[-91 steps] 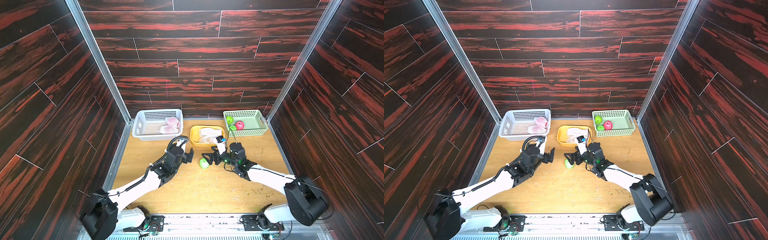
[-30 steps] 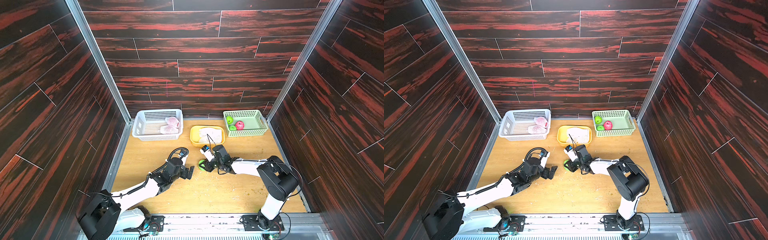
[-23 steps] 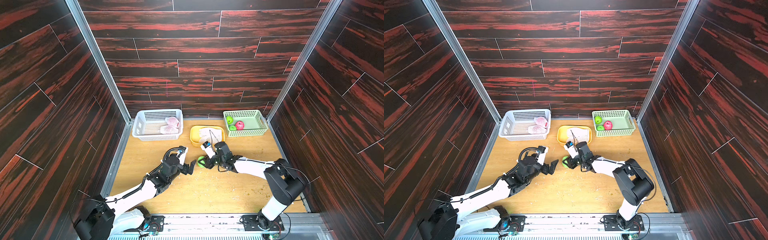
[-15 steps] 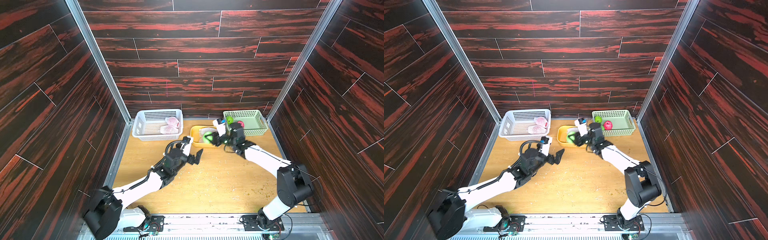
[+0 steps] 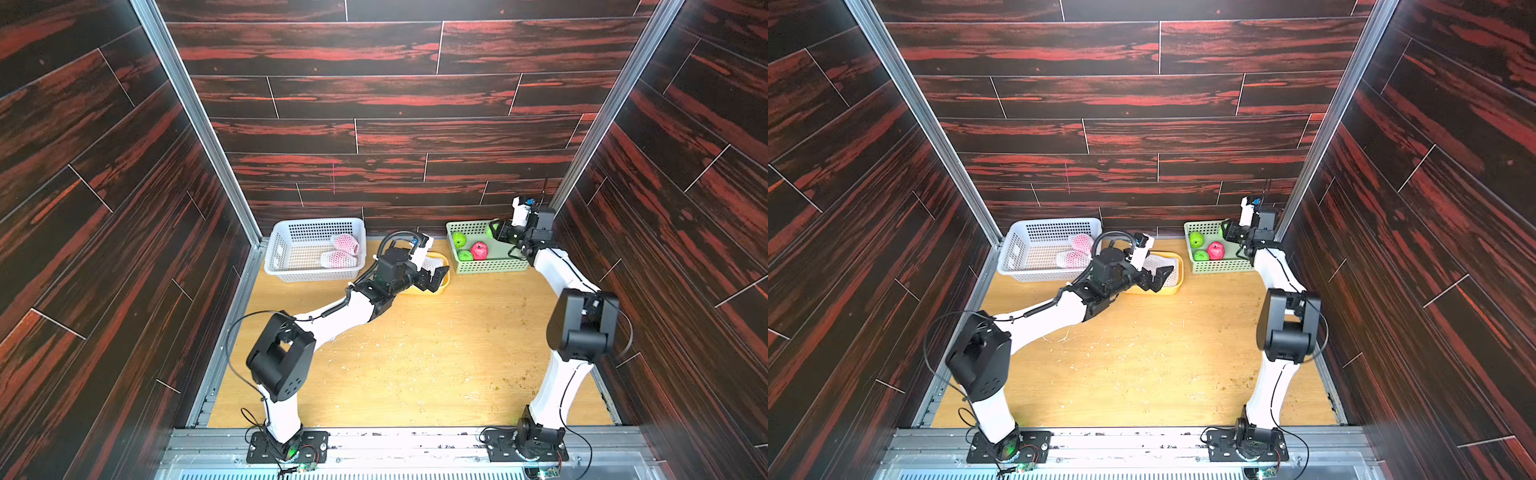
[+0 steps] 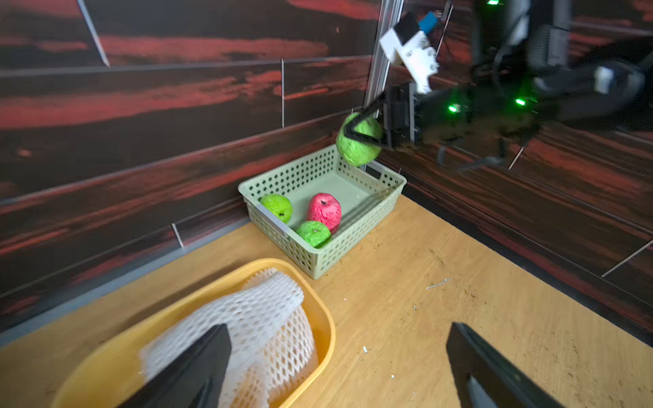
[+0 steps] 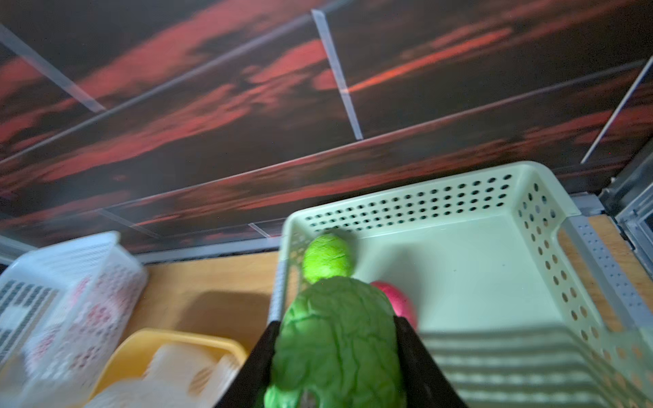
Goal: Remove foam nets from apples
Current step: Place the apple in the basket.
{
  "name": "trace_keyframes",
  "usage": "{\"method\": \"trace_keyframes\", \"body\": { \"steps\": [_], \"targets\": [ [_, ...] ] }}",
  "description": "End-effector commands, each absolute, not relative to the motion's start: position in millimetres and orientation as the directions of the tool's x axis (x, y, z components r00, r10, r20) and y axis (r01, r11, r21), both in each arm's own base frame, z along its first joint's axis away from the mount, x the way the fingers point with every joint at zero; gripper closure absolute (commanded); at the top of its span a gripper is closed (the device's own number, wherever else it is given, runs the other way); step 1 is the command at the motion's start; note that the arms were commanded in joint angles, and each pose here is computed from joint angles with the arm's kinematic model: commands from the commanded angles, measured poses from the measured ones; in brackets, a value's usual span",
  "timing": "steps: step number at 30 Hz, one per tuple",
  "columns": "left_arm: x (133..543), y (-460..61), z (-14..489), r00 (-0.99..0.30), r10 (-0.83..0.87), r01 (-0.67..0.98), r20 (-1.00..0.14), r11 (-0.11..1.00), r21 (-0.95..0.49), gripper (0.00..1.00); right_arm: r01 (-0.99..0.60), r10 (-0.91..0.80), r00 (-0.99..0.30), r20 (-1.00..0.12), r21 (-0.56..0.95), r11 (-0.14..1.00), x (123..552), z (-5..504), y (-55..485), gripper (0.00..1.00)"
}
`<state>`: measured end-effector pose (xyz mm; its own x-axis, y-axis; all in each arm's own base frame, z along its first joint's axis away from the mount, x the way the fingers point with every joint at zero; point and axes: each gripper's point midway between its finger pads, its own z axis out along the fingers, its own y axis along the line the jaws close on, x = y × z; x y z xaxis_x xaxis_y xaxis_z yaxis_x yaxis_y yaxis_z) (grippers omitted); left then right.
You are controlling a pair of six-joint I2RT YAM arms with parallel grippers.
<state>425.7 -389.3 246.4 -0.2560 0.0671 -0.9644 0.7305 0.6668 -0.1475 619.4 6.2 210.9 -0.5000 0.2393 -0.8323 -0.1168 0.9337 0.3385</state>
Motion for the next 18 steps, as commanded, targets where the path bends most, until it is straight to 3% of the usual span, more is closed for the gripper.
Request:
{"method": "trace_keyframes", "body": {
  "steps": [1, 12, 18],
  "targets": [
    [425.3, -398.2, 253.6, -0.273, 0.057, 0.747, -0.960, 0.642, -0.174, 0.00, -0.154, 0.205, -0.601, -0.773, 0.364, 0.919, 634.6, 169.7, 22.5, 0.78],
    [428.6, -379.8, 246.4, -0.275, 0.059, 0.701, -0.960, 0.695, -0.159, 0.00, -0.201, 0.231, -0.648, -0.726, 0.456, 0.867, 690.5, 132.6, 37.5, 0.70],
    [435.4, -347.0, 270.0, -0.266, 0.008, 0.651, -0.964, 0.739, -0.173, 0.00, -0.203, 0.228, -0.650, -0.725, 0.454, 0.868, 695.6, 112.7, 39.2, 0.54]
  ]
}}
